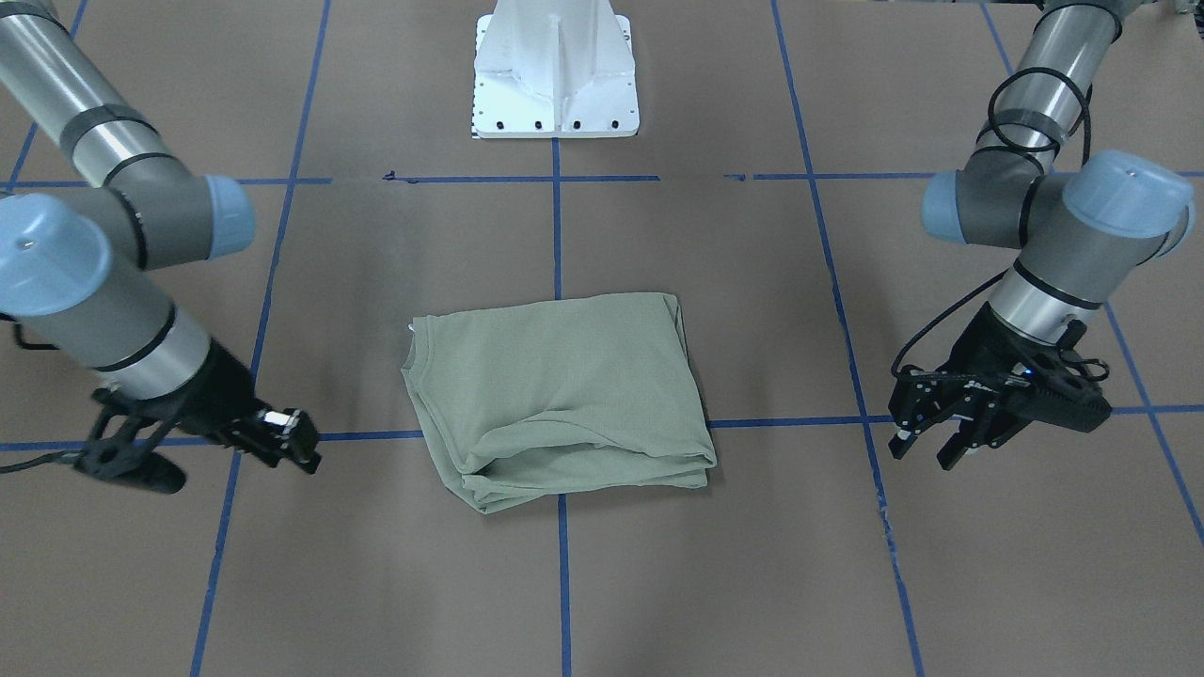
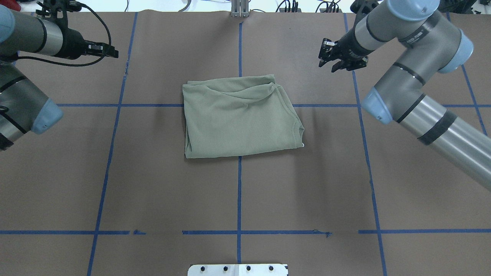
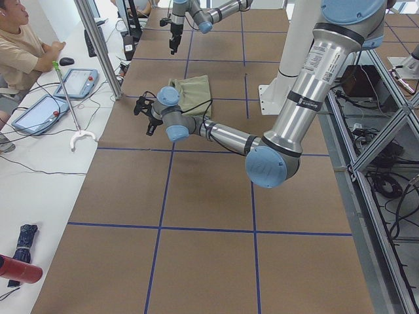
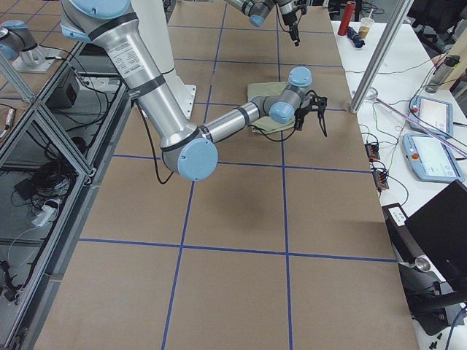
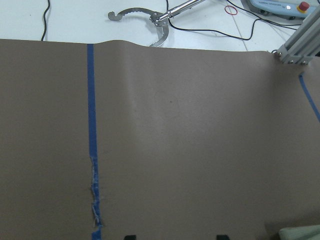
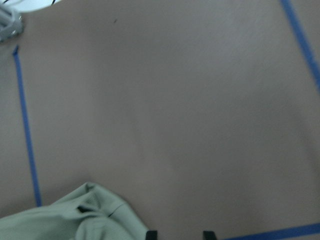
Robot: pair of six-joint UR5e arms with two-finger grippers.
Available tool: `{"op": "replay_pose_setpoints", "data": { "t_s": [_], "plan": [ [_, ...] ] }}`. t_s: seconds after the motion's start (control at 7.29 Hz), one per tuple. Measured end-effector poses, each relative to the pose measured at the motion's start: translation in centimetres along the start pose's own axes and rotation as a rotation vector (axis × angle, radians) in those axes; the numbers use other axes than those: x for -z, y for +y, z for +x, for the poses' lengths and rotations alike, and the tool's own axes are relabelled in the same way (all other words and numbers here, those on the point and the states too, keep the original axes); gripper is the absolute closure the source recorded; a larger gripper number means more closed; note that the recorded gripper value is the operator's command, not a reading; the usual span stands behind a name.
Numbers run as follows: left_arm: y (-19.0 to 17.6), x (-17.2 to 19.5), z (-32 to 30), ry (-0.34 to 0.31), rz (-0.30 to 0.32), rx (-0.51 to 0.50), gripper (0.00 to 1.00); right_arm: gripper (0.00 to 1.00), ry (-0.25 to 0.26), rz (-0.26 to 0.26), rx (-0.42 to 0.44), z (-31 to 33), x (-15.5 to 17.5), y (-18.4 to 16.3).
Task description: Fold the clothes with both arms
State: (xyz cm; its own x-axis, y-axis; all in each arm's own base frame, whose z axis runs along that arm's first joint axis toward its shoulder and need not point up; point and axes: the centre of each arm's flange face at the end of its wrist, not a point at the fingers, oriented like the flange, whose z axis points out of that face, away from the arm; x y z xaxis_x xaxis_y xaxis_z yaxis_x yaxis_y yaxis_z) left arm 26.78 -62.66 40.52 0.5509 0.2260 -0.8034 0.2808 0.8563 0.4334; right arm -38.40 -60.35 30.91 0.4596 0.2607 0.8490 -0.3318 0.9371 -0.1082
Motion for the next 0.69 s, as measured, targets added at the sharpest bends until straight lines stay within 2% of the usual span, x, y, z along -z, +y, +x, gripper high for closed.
{"op": "replay_pose_setpoints", "data": {
  "t_s": [0.14, 0.27, 0.41, 0.69],
  "plan": [
    [-0.7, 0.9, -1.1, -0.001, 0.0, -0.009, 0.38, 1.0, -0.016, 0.001, -0.021, -3.8, -1.8, 5.0],
    [-0.8, 1.2, -1.8, -0.003, -0.003, -0.014, 0.38, 1.0, -0.016, 0.008, -0.032, -6.8, -3.2, 8.4],
    [-0.8, 1.2, -2.0, -0.004, -0.006, -0.016, 0.38, 1.0, -0.003, 0.019, -0.041, -9.3, -4.7, 9.8],
    [-0.7, 1.3, -2.2, -0.004, -0.008, -0.014, 0.38, 1.0, 0.038, 0.033, -0.052, -13.2, -8.0, 9.6]
  ]
}}
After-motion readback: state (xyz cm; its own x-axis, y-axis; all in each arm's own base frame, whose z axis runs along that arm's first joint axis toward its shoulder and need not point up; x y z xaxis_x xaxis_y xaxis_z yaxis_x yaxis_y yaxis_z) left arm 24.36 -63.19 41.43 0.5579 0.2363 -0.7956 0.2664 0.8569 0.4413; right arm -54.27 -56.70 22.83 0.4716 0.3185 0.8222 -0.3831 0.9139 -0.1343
